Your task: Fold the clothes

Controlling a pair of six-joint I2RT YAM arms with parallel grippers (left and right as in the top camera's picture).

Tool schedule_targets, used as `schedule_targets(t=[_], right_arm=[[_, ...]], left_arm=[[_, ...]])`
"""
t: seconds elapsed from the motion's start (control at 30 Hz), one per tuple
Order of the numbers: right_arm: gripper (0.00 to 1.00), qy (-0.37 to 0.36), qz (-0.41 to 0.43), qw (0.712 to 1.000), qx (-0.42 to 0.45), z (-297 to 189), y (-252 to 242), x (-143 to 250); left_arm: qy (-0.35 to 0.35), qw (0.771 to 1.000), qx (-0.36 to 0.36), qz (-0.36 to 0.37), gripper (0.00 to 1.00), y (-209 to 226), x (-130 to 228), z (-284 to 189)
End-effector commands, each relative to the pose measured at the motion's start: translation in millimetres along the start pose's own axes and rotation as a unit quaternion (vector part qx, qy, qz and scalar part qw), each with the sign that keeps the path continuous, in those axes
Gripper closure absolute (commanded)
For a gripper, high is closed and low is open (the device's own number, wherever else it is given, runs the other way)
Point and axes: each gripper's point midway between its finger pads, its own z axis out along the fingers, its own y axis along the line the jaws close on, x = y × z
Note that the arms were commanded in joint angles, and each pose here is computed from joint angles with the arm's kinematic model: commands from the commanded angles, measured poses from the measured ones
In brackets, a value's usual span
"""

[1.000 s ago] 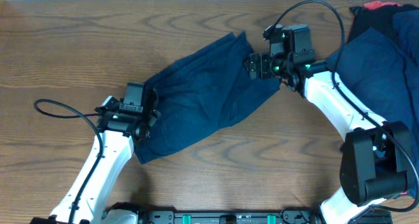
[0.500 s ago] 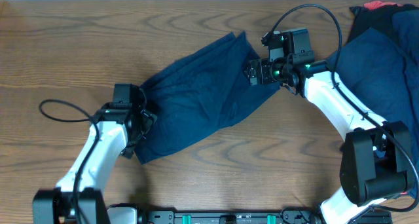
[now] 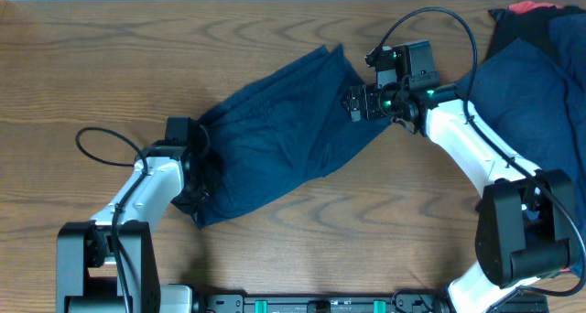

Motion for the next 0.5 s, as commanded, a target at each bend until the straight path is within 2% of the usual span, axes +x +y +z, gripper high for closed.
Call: schedule_targets(t=[0.0, 0.03, 0.1, 0.17, 0.3, 0.47], right_arm=[[0.04, 0.002, -0.009, 1.0, -0.007, 0.3, 4.5, -0.5], [0.04, 0.002, -0.008, 1.0, -0.007, 0.3, 4.5, -0.3], [0.04, 0.003, -0.008, 1.0, -0.006, 0.3, 4.3, 0.0], [0.04, 0.003, -0.008, 1.0, 0.002, 0.3, 1.6, 0.4], [0.04, 0.006, -0.016, 1.0, 0.007, 0.2, -0.2, 1.6], [0.04, 0.009, -0.015, 1.0, 0.007, 0.2, -0.4, 3.0]], left_arm=[[-0.016, 1.0, -0.007, 0.018, 0.43, 5.9, -6.5, -8.2], [-0.03, 0.999, -0.01, 0.015, 0.41, 7.7, -12.1, -14.6], [-0.058, 0.998, -0.015, 0.006, 0.27, 11.9, -23.7, -27.7], [-0.088, 0.996, -0.01, -0.006, 0.07, 16.1, -35.2, -40.8], [-0.108, 0.994, 0.006, -0.029, 0.03, 20.8, -46.5, -52.4], [-0.074, 0.997, 0.007, -0.035, 0.02, 23.3, -39.5, -34.7]])
